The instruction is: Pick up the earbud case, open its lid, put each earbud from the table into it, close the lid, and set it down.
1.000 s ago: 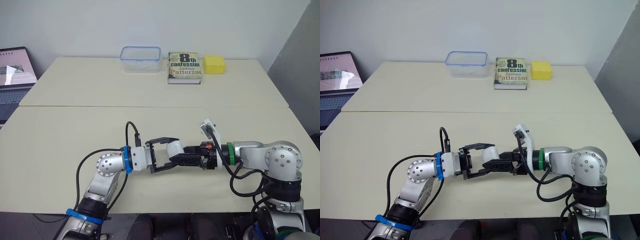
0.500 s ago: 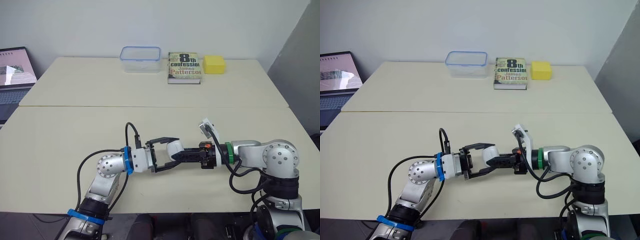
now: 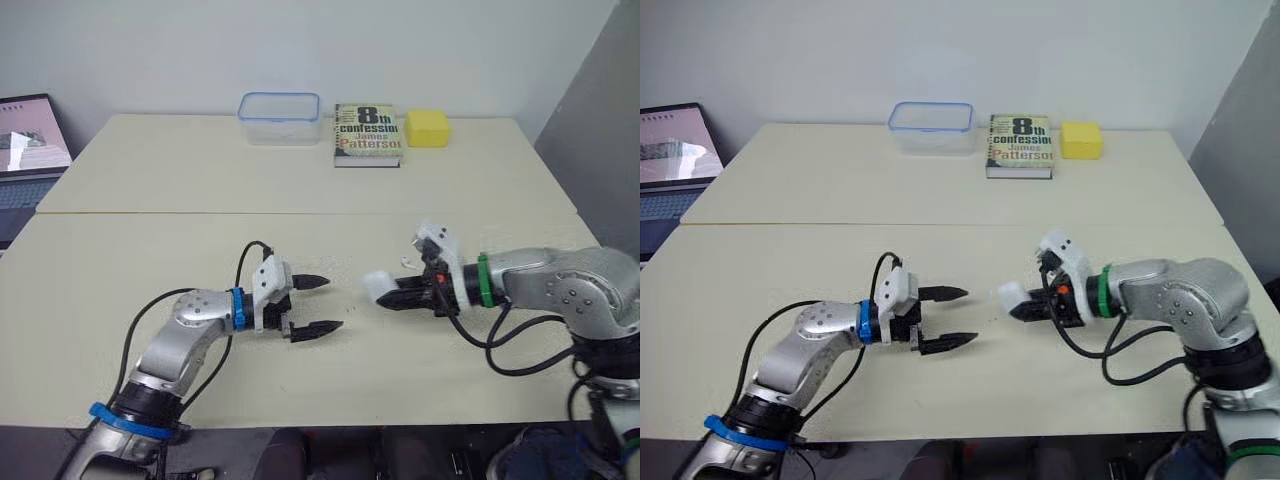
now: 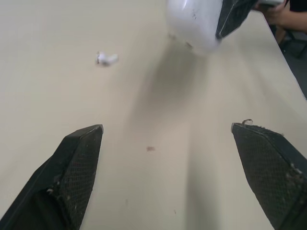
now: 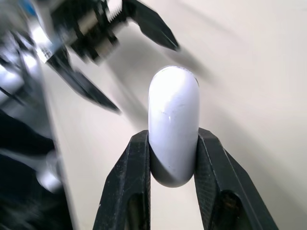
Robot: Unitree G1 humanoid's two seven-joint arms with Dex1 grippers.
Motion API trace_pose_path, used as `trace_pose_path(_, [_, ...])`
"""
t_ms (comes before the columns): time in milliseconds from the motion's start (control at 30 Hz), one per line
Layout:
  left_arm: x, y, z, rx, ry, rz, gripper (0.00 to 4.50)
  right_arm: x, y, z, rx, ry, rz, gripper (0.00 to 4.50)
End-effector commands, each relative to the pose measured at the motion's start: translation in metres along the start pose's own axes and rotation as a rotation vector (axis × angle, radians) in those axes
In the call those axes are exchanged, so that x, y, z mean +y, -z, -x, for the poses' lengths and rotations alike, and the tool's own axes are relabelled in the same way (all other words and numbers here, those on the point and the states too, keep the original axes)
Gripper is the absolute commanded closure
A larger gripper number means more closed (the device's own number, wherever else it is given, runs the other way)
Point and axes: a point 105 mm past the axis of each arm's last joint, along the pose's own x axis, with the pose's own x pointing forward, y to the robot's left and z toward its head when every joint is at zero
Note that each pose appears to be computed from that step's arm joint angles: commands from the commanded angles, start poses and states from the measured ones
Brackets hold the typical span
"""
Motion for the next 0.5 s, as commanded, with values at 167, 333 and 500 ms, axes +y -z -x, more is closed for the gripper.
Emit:
trace_pose_path(167, [-0.025, -0.046, -0.024, -0.032, 0.104, -0.042, 0.0, 0.011, 0.005, -0.002, 0.12, -0.053, 0.431, 3.7])
trace_pose_path(333, [-0.03, -0.052, -0.038, 0.024, 0.144, -0.142, 0.0, 0.013, -0.003, -0.004, 0.123, -0.086, 0.493, 3.7])
trace_pose_path(500, [-0.034, -0.052, -0.05, 0.062, 0.165, -0.198, 0.0, 0.015, -0.009, -0.005, 0.131, -0.096, 0.526, 3.7])
